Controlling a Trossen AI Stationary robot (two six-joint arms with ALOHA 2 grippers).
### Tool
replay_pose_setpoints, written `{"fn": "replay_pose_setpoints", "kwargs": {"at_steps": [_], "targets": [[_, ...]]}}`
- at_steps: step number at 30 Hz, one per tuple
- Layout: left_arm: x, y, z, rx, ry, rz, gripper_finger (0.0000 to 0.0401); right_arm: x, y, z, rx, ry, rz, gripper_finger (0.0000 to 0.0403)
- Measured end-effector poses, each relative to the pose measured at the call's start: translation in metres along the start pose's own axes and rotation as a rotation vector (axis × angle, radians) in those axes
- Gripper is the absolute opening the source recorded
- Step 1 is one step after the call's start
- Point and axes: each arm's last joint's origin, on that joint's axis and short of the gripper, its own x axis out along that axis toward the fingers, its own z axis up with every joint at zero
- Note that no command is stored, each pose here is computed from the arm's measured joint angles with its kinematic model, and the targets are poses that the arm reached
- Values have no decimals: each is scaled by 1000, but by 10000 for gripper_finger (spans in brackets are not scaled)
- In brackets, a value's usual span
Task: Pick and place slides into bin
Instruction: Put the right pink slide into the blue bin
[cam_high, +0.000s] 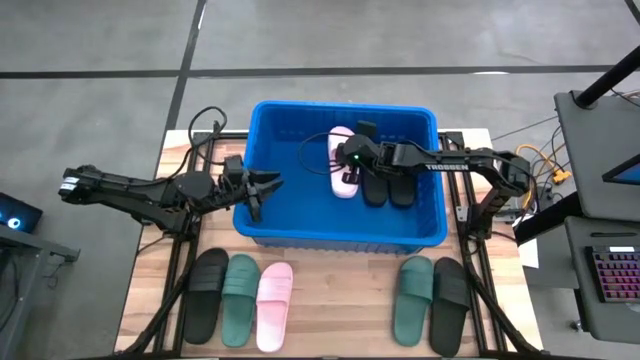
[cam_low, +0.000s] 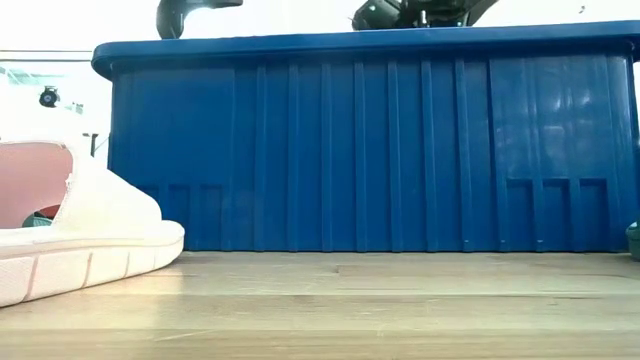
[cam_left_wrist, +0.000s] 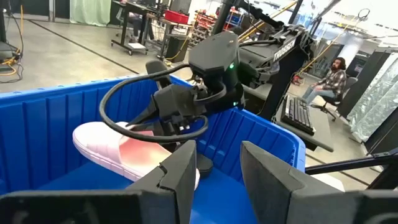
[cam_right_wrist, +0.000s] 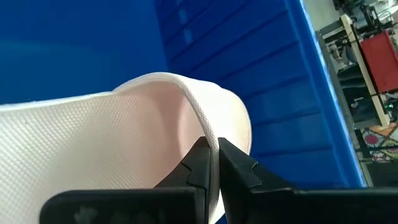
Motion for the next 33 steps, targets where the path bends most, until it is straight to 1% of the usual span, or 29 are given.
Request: {"fn": "replay_pose_setpoints", "kwargs": {"at_steps": [8,14,18,28,33], "targets": [[0,0,0,0,0,0,111,8,7,-9,7,-20,-10,13],[0,0,0,0,0,0,111,13,15,-18,-37,-40,-21,13],[0,0,0,0,1,-1,111,16,19,-24,-41,-39,-20,13],[0,0,0,-1,2,0,111,17,21,-26,-35,-45,-24,13],[1,0,-2,1,7,1,111,18,20,-26,-27,-68,-1,13]]}}
